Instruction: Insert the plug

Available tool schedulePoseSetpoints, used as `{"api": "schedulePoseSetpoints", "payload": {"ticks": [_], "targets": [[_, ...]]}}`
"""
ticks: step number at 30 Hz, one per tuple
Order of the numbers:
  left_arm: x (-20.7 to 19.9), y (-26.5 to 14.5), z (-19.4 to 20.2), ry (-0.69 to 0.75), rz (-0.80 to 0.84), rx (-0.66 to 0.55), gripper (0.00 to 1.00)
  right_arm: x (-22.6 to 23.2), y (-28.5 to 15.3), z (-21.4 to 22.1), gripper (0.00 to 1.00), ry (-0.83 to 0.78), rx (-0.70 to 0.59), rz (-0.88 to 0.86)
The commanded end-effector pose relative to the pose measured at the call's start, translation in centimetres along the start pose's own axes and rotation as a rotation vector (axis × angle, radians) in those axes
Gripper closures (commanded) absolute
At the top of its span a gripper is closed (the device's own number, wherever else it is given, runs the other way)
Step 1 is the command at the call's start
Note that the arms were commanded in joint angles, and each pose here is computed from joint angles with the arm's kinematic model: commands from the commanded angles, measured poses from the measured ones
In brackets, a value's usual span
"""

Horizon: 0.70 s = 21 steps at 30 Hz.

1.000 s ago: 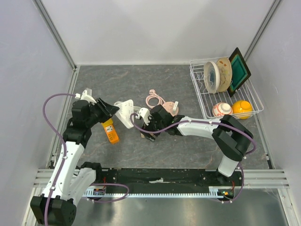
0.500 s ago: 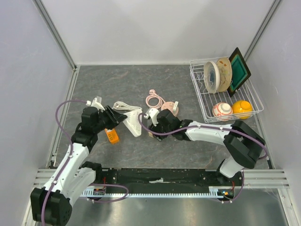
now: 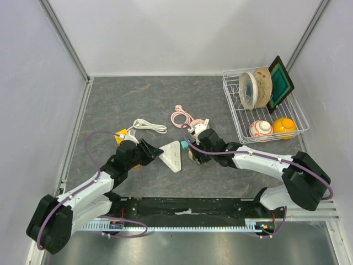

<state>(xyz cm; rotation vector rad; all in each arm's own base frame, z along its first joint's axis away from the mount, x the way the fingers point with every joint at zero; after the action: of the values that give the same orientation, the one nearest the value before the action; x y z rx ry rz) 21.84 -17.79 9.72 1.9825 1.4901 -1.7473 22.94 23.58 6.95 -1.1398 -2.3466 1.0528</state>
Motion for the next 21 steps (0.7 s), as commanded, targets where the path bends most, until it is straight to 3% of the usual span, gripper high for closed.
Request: {"api": "schedulePoseSetpoints", "payload": {"ticks": [1, 8, 9, 10, 13, 16, 21], "targets": [[0.2, 0.8, -1.3, -0.117, 0.012, -0.152, 0.98, 1.3, -1.4, -2.6, 1.00, 0.069, -0.092, -0.074], [4.0, -0.7, -1.9, -0.193, -0.080, -0.277, 0.94, 2.3, -2.7, -5.1, 1.00, 0.084, -0.154, -0.140], [3.9, -1.0, -2.0, -0.169, -0.079, -0.284, 0.90, 2.3, -2.7, -5.2, 1.00, 0.082, -0.154, -0.143], [4.4, -1.1, -2.0, -0.158, -0.102, -0.283, 0.79, 2.4, -2.8, -5.4, 1.00, 0.085, -0.155, -0.145], [3.9, -1.5, -1.9, -0.121, -0.090, -0.272, 0.58, 3.1, -3.1, -6.2, 1.00, 0.090, -0.156, -0.188], [4.6, -1.5, -1.2, -0.120, -0.111, -0.242, 0.45, 3.6, -3.3, -7.0, 1.00, 0.103, -0.160, -0.220], [4.3, -1.6, -0.8, -0.100, -0.097, -0.211, 0.32, 4.2, -3.9, -7.8, 1.00, 0.116, -0.166, -0.265]]}}
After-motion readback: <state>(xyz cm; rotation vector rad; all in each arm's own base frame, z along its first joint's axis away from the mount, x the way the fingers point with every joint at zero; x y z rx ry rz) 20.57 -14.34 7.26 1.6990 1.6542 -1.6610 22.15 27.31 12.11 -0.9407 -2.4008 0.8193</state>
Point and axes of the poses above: each gripper's point midway between its finger pads, its own y axis out along the fingers, its own x axis along the line the jaws close on, z = x × y, the point moved 2 cm from there along -y, back along the fingers, and after that the axes turned 4 degrees about -y, right-handed, at the moved point
